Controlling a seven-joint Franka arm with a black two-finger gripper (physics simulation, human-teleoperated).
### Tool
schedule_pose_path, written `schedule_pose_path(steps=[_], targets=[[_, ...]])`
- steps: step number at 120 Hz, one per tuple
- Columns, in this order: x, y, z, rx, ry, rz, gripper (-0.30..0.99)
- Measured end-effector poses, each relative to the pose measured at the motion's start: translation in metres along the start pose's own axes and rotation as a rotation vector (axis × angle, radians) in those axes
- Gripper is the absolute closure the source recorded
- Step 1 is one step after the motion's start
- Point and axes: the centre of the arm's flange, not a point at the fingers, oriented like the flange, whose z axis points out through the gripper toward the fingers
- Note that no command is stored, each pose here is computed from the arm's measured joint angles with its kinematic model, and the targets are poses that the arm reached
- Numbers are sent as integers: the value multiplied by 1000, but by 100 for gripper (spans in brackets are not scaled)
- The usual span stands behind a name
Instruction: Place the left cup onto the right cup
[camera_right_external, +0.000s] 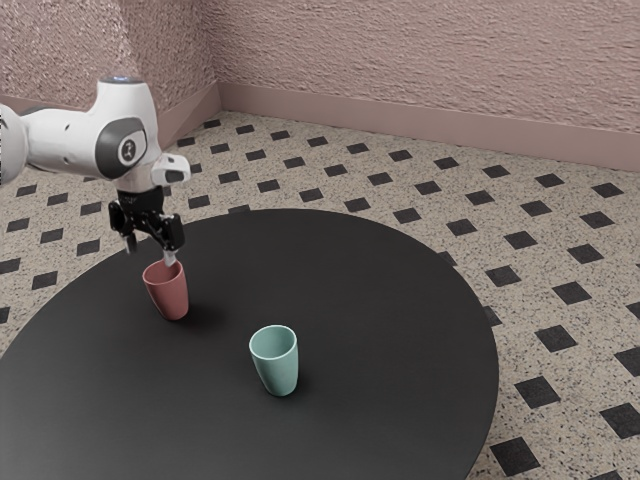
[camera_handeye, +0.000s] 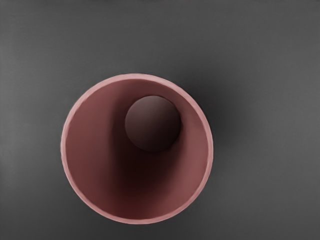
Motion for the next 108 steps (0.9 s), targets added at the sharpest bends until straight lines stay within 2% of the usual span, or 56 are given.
schedule_pose_path(steps=[108], targets=[[15, -36, 21, 15, -1, 24, 0]])
